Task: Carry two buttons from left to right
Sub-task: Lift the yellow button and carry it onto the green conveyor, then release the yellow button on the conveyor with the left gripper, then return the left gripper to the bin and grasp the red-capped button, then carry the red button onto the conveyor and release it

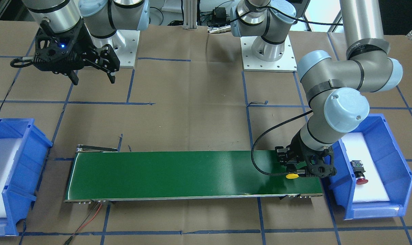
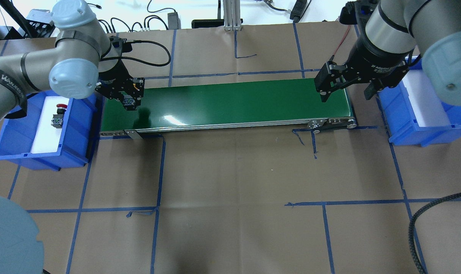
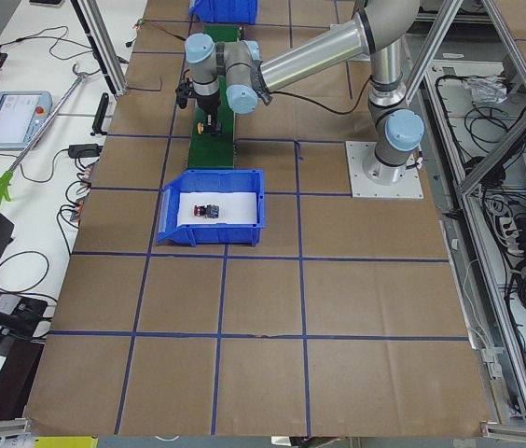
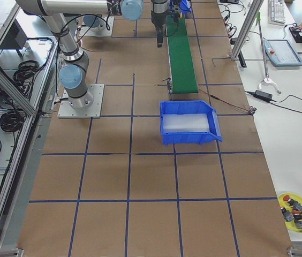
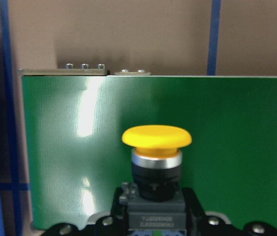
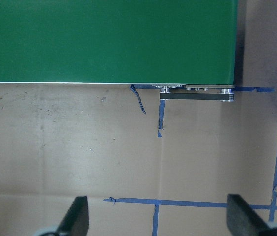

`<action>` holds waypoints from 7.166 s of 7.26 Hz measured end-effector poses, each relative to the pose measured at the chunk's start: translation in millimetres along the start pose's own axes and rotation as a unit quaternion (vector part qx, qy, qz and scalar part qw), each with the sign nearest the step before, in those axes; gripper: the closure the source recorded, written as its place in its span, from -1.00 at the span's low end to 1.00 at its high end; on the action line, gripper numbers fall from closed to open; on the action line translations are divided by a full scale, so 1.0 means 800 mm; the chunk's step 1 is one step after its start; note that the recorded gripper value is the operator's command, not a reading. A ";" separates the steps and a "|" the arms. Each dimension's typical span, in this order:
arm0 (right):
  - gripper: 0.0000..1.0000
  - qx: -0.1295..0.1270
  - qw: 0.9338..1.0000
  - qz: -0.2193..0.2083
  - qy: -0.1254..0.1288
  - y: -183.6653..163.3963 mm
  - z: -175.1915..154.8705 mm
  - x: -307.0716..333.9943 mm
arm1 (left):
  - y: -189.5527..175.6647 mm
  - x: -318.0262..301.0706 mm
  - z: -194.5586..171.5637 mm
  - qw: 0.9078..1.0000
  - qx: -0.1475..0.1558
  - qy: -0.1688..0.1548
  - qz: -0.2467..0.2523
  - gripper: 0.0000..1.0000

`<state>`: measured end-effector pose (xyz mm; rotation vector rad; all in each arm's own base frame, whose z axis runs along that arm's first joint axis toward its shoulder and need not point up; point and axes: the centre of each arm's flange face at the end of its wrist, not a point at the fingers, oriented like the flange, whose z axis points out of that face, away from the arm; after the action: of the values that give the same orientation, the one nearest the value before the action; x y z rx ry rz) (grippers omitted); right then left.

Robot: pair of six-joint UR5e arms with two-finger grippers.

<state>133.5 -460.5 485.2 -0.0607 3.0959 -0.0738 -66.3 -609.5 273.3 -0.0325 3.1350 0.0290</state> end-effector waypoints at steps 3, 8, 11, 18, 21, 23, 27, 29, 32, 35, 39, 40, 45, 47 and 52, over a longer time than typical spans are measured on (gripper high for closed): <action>-1.00 0.005 1.000 0.001 -0.001 0.004 -0.006 -0.003 | 0.012 0.002 0.028 1.000 0.006 0.000 0.017 -0.98; -1.00 0.002 1.000 0.001 -0.001 0.004 -0.001 -0.002 | 0.009 -0.004 -0.030 0.999 0.041 -0.001 0.011 -0.99; -1.00 0.002 1.000 0.001 -0.002 0.002 0.001 -0.002 | 0.024 -0.007 -0.164 1.000 0.024 -0.001 0.010 -0.99; -1.00 -0.004 1.000 0.002 0.001 -0.003 0.008 -0.003 | 0.013 -0.211 -0.174 1.000 0.004 0.001 -0.009 -0.99; -1.00 -0.002 1.000 0.000 0.013 -0.005 0.009 -0.001 | 0.015 -0.318 -0.140 1.000 -0.001 0.005 0.000 -0.99; -1.00 -0.004 1.000 0.003 0.014 -0.010 0.014 0.000 | 0.011 -0.341 -0.114 1.000 0.007 0.003 0.009 -0.99; -1.00 -0.003 1.000 0.004 0.014 -0.016 0.014 0.000 | 0.004 -0.363 -0.041 0.999 0.023 0.010 0.024 -0.98; -1.00 -0.004 1.000 0.004 0.014 -0.017 0.016 0.000 | 0.013 -0.356 0.002 0.999 0.034 0.007 0.025 -0.98; -1.00 -0.006 1.000 0.004 0.016 -0.016 0.019 0.001 | 0.019 -0.350 0.055 0.999 0.036 0.012 0.027 -0.98; -1.00 -0.008 1.000 0.004 0.021 -0.016 0.020 0.002 | 0.009 -0.353 0.082 0.999 0.036 0.014 0.032 -0.65; -1.00 -0.013 1.000 0.004 0.022 -0.019 0.026 0.002 | 0.003 -0.354 0.084 0.999 0.040 0.014 0.035 0.99; -1.00 -0.014 1.000 0.003 0.022 -0.020 0.028 0.002 | 0.002 -0.352 0.078 0.998 0.042 0.013 0.036 1.00; -1.00 -0.016 1.000 0.003 0.022 -0.021 0.031 0.002 | -0.013 -0.357 -0.065 0.999 0.031 0.015 0.042 1.00; -1.00 -0.017 1.000 0.003 0.022 -0.021 0.031 0.002 | 0.003 -0.350 -0.137 0.999 0.019 0.017 0.040 1.00; -1.00 -0.018 1.000 0.002 0.022 -0.021 0.033 0.002 | 0.007 -0.263 -0.172 1.000 0.009 0.017 0.023 1.00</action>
<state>133.5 -478.2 459.9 -0.0536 3.1411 -0.0188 143.0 -602.4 412.0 0.0397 3.1701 0.0000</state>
